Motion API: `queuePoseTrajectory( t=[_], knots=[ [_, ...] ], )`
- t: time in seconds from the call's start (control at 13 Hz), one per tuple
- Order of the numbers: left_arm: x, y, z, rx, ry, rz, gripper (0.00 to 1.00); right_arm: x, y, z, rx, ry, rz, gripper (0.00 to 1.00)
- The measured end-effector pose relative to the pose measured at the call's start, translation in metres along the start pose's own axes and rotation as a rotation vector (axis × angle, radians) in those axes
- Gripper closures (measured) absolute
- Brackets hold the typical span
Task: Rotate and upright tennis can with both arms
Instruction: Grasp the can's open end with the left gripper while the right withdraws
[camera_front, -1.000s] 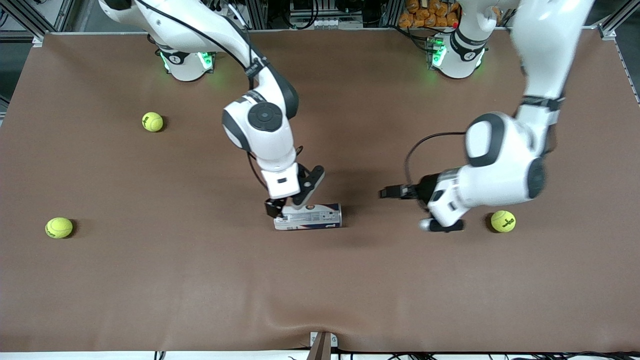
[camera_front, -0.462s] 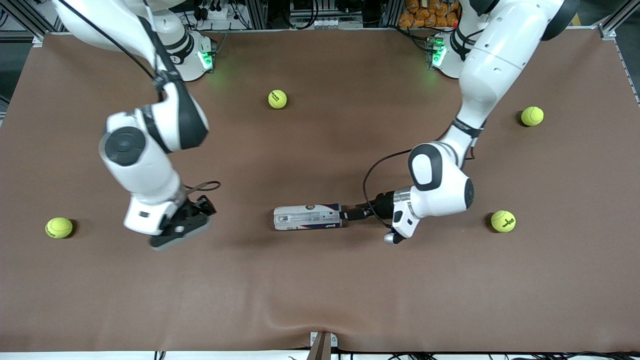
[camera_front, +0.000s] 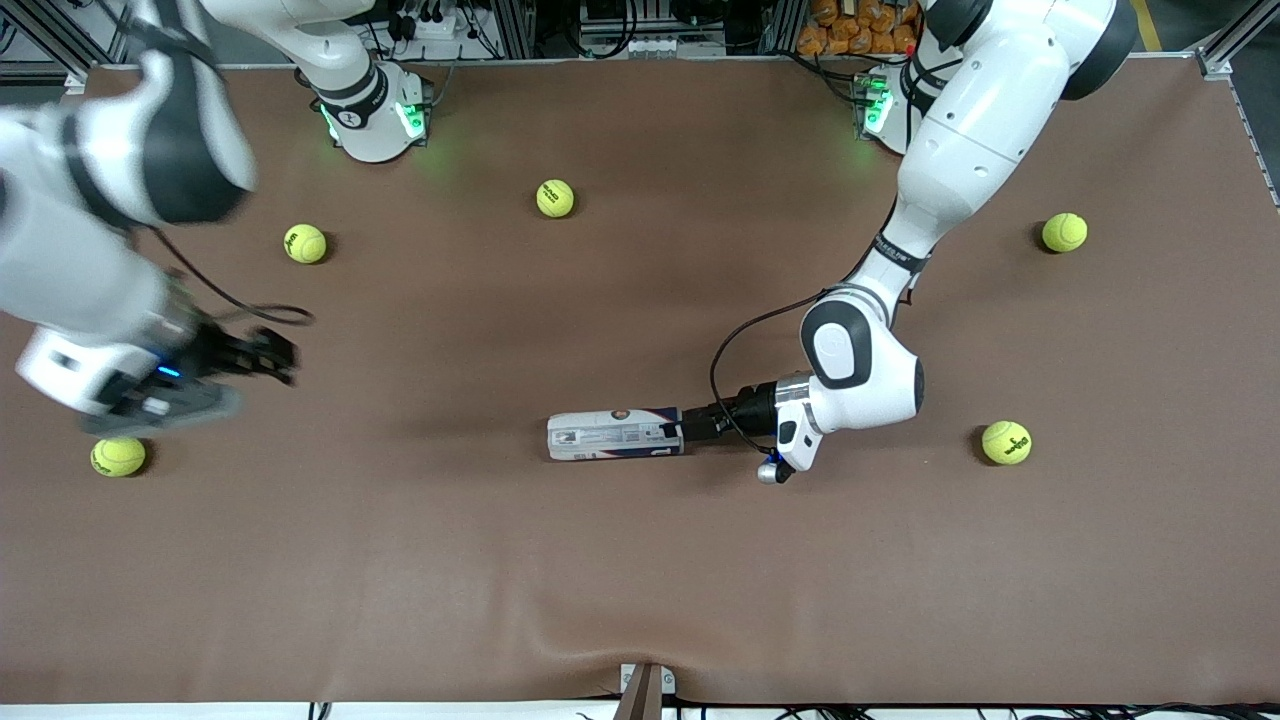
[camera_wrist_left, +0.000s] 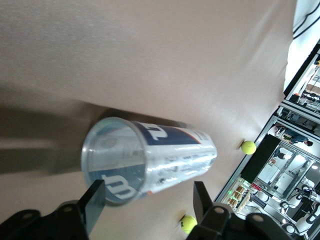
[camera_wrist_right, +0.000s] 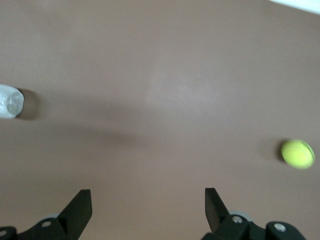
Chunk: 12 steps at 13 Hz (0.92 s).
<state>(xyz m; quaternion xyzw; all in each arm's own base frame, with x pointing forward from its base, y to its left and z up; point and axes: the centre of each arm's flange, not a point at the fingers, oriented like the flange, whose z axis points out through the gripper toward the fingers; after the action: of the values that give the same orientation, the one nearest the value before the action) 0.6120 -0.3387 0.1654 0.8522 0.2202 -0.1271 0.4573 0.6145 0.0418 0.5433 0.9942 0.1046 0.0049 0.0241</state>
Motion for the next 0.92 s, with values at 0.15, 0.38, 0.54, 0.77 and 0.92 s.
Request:
queuePoseTrajectory(
  t=[0.15,0.38,0.54,0.77,0.92],
  knots=[
    [0.004,-0.003,0.004,-0.001,-0.001,-0.004,0.22,-0.03,0.033,-0.03,0.009,-0.025,0.05,0.0],
    [0.002,0.0,0.009,-0.012,-0.005,-0.007,0.52,-0.064,0.067,-0.054,0.05,-0.059,0.123,0.0],
    [-0.001,0.005,0.015,-0.041,-0.009,-0.025,0.59,-0.068,0.076,-0.07,0.048,-0.029,0.142,0.0],
    [-0.006,0.017,0.021,-0.072,-0.015,-0.028,0.9,-0.071,0.075,-0.091,0.052,-0.015,0.142,0.0],
    [-0.008,0.039,0.018,-0.098,-0.01,0.001,0.93,-0.072,0.072,-0.094,0.06,-0.028,0.138,0.0]
  ],
)
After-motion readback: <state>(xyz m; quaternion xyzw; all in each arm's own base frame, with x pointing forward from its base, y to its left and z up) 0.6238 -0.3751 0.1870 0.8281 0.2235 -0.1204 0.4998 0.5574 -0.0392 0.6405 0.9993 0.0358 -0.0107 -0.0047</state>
